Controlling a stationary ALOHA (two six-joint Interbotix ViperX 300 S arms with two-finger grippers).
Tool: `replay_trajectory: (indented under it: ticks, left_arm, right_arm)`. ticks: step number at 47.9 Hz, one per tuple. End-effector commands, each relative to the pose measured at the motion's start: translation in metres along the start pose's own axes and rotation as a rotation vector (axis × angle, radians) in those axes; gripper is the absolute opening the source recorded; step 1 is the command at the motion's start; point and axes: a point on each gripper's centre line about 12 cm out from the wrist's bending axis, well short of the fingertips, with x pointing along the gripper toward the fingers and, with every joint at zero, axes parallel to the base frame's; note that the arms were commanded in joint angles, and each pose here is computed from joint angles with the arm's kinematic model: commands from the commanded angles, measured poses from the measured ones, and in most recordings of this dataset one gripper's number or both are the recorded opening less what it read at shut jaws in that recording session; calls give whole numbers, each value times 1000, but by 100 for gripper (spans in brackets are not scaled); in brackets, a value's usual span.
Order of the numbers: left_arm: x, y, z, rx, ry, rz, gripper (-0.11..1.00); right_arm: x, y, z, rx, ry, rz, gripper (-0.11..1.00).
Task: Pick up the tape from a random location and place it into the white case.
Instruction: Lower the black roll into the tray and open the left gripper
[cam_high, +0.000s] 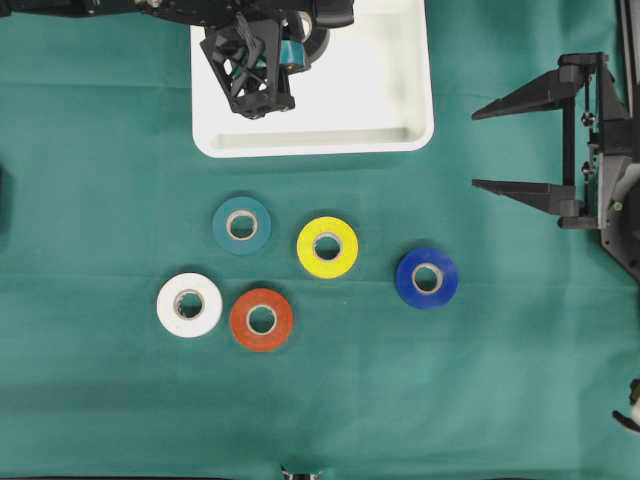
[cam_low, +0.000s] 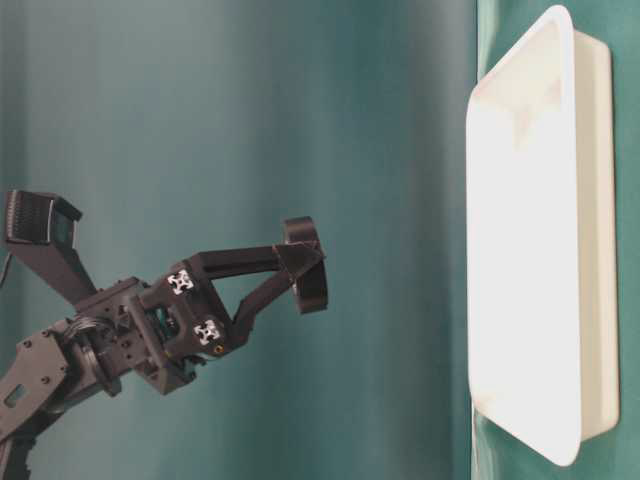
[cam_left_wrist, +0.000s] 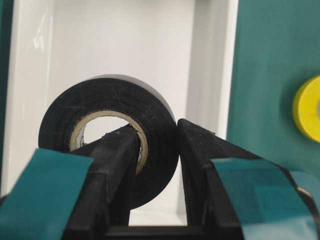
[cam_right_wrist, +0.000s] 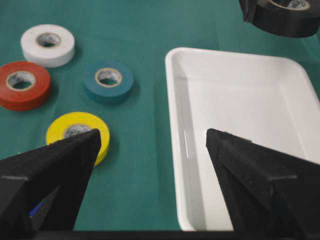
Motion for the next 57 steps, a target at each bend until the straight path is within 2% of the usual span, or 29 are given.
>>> replay_trajectory:
  ticks: [1,17,39,57]
  left_arm:
    - [-14,1,7,-4,-50,6,20]
    - [32,-2,-18,-1,-29,3,20]
    - [93,13,-65,-43,12,25,20]
    - [127,12,-73,-45,3,23,20]
  right_arm:
    - [0,0,8,-3,-18,0,92]
    - [1,0,7,-2,-17,0,92]
    - [2,0,5,-3,-9,0,92]
    - [2,0,6,-12,-12,-1,92]
